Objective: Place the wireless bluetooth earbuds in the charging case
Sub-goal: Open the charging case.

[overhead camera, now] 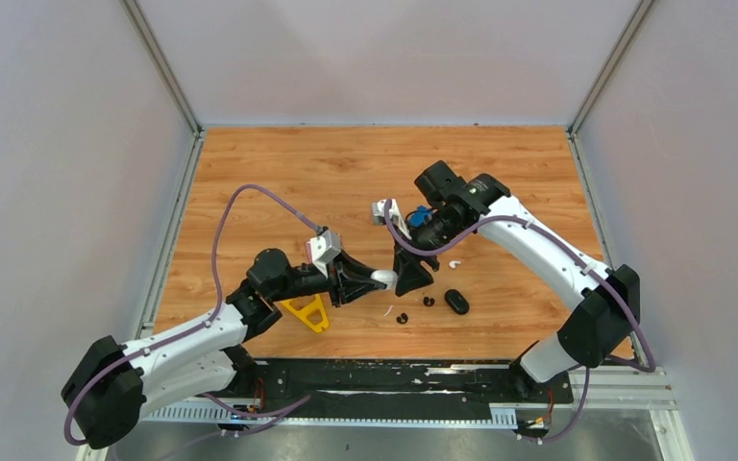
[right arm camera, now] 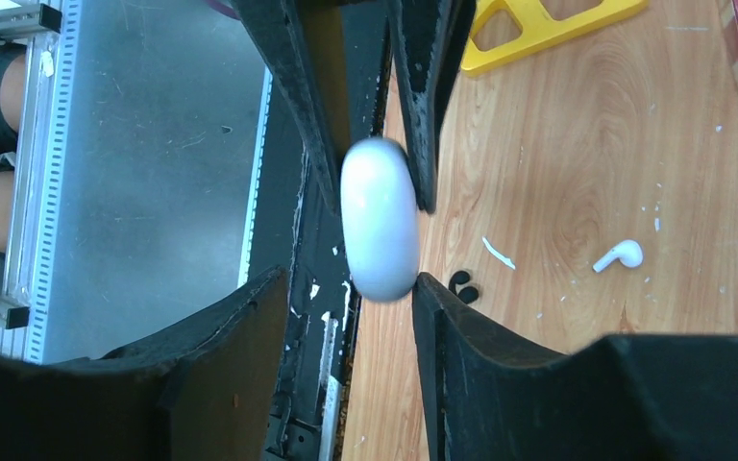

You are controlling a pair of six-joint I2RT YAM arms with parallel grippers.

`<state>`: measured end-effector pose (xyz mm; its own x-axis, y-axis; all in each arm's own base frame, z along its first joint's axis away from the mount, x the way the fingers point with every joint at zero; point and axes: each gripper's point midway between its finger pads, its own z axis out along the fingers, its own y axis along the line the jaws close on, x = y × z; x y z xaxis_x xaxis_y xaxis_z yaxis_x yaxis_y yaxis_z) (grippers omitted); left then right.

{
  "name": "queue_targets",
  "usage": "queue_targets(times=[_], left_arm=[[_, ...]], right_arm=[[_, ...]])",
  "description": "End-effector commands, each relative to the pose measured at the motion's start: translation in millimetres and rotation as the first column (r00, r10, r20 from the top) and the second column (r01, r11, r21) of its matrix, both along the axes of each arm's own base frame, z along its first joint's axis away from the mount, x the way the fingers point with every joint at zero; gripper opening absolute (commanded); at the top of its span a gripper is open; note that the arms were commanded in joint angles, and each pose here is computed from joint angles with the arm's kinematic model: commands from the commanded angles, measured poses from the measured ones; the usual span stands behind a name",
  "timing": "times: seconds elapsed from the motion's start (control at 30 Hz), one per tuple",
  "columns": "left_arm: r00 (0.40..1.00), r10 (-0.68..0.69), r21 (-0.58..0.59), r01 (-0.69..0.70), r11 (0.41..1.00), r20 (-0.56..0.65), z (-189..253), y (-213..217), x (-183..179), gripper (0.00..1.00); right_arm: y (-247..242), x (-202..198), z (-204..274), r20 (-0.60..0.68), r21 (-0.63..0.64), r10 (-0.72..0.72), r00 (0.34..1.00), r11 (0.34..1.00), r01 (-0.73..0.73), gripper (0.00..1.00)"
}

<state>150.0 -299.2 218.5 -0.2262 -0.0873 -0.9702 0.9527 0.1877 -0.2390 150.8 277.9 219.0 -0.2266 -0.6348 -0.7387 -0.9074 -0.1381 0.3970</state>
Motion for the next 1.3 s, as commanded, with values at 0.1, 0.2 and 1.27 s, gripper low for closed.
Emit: queue_targets(times=[0.1,0.2,1.27], left_arm=[[1.000,-0.030,-0.126,0.029,0.992,-0.003,21,-10,-1,0.22],[0.999,-0.033,-0.145,0.030,0.989,-0.015,21,-11,-1,0.22],[0.995,-0.059,-0.080,0.053,0.995,-0.083,-7,-26,-3,0.51]], right_arm=[[14,0,15,0.063,0.050,0.048,0.997,0.997,-0.051,0.45],[14,2,16,0.080,0.048,0.041,0.996,0.998,-0.045,0.38],[3,15,16,0.191,-0.010,-0.021,0.981,1.000,0.024,0.09]])
